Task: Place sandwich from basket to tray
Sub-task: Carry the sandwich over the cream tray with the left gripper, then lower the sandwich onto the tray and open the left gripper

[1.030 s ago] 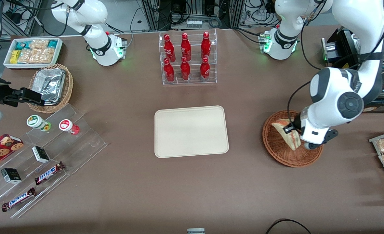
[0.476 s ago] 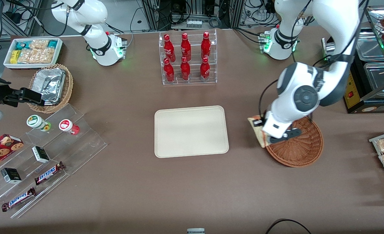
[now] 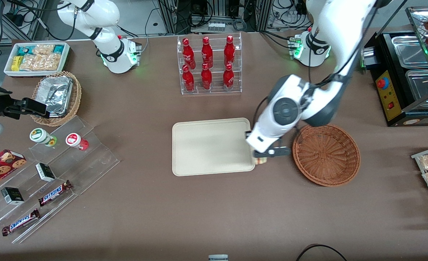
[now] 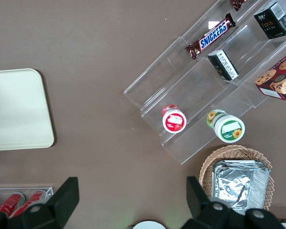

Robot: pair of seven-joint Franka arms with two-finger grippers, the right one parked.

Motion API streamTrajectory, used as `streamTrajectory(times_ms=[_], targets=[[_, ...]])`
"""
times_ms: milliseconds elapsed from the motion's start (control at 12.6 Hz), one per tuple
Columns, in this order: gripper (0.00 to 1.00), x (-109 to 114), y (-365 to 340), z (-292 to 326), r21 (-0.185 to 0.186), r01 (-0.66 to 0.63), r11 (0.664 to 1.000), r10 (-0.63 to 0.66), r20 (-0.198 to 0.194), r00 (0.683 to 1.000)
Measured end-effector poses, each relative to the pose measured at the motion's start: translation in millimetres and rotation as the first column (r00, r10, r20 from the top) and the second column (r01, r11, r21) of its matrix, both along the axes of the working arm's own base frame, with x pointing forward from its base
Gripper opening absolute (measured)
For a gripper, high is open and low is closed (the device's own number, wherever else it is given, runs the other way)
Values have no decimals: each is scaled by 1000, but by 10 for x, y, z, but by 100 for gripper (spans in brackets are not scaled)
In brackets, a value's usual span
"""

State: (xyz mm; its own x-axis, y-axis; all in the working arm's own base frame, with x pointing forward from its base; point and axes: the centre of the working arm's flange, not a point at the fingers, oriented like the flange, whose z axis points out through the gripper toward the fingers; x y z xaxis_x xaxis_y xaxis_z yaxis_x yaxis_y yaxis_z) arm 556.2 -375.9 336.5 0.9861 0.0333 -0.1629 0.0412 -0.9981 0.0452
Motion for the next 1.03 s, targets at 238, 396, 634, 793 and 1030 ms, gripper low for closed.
streamTrajectory(times_ms=[238, 396, 634, 793, 1030], targets=[[15, -51, -453, -201, -18, 29, 999, -29, -13, 999], [15, -99, -670, -291, -27, 46, 999, -46, -18, 999], [15, -191, -959, -480, -21, 30, 999, -30, -32, 999], [15, -250, -1121, -690, 7, 31, 999, -31, -31, 999], [15, -257, -1212, -907, 14, 32, 999, -31, -46, 998]])
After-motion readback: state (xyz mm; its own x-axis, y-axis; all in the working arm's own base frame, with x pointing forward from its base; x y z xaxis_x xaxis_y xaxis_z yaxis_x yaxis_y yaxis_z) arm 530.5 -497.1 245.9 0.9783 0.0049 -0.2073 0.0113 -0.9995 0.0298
